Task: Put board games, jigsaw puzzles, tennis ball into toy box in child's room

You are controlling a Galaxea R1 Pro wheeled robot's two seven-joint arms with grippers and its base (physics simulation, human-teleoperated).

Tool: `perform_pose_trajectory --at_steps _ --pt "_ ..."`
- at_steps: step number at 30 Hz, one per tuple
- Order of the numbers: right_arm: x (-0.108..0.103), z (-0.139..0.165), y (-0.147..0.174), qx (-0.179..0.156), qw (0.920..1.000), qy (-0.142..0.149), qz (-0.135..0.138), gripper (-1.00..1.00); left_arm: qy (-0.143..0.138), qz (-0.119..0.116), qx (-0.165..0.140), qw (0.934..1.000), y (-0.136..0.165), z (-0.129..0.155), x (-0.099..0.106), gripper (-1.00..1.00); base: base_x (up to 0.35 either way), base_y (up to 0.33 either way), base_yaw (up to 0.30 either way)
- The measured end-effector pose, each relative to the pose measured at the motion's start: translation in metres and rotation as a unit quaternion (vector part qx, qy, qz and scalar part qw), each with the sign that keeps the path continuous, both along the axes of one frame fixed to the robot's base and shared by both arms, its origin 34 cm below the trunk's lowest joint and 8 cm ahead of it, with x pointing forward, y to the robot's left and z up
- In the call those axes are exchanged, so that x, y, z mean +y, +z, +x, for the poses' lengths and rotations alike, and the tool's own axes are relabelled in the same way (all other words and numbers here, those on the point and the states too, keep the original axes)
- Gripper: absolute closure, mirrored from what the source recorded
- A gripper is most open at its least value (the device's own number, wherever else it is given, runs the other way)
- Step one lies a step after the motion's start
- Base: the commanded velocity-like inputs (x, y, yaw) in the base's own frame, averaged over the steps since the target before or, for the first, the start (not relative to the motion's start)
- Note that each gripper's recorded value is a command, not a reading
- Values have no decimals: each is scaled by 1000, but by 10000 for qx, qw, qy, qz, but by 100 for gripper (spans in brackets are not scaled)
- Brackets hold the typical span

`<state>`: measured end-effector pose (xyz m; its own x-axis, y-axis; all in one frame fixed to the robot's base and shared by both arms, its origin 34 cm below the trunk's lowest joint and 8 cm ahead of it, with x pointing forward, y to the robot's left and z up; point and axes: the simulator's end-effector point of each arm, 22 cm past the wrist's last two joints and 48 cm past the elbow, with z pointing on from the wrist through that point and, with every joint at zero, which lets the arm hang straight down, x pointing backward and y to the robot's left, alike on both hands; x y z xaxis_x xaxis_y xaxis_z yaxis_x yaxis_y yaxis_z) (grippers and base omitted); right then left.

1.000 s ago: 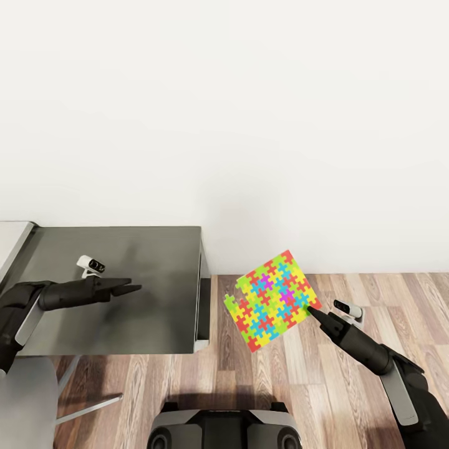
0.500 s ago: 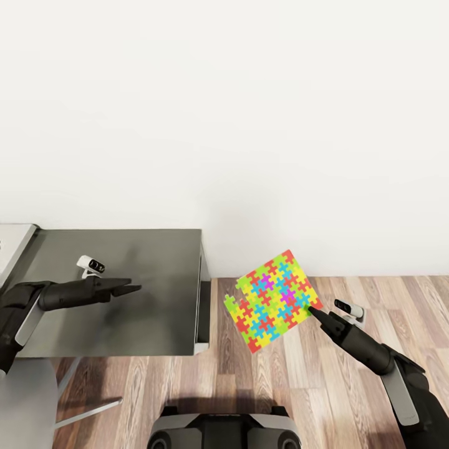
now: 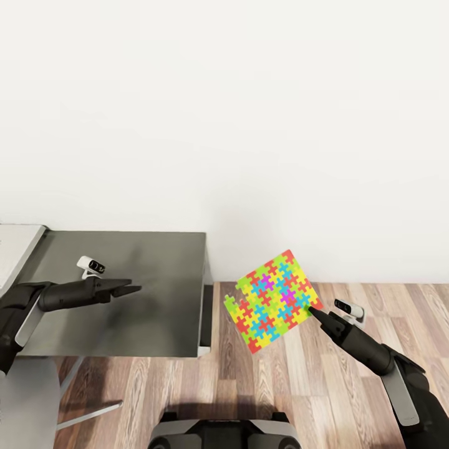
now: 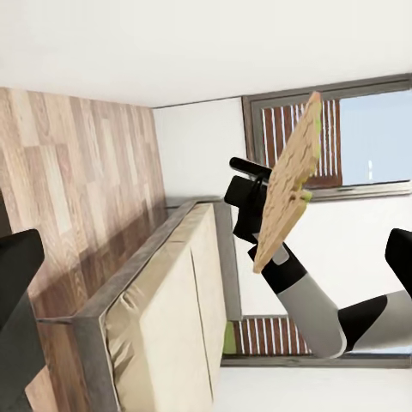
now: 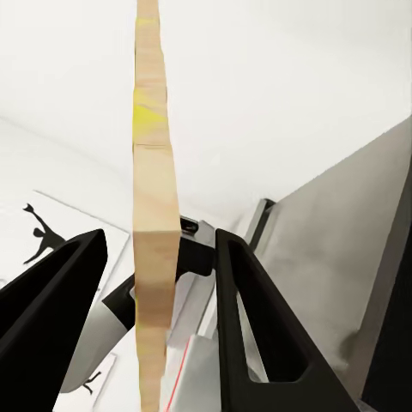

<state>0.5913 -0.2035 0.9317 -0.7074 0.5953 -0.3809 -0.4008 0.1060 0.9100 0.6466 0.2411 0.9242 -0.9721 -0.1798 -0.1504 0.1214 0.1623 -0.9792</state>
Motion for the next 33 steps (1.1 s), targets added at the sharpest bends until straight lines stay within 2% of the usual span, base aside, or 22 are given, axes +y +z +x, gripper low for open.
perform_pose_trajectory --at_steps 15,22,33 --pt "1 1 13 -132 9999 11 11 100 -19 -2 -120 9999 13 -1 -1 -100 -1 0 72" --pt "1 2 18 -190 9998 11 13 100 -127 5 -299 9995 25 -8 -7 -100 -101 0 73" --pt "1 4 27 -348 9994 -23 -43 100 -121 16 -424 9990 36 -8 -6 -100 -8 20 76"
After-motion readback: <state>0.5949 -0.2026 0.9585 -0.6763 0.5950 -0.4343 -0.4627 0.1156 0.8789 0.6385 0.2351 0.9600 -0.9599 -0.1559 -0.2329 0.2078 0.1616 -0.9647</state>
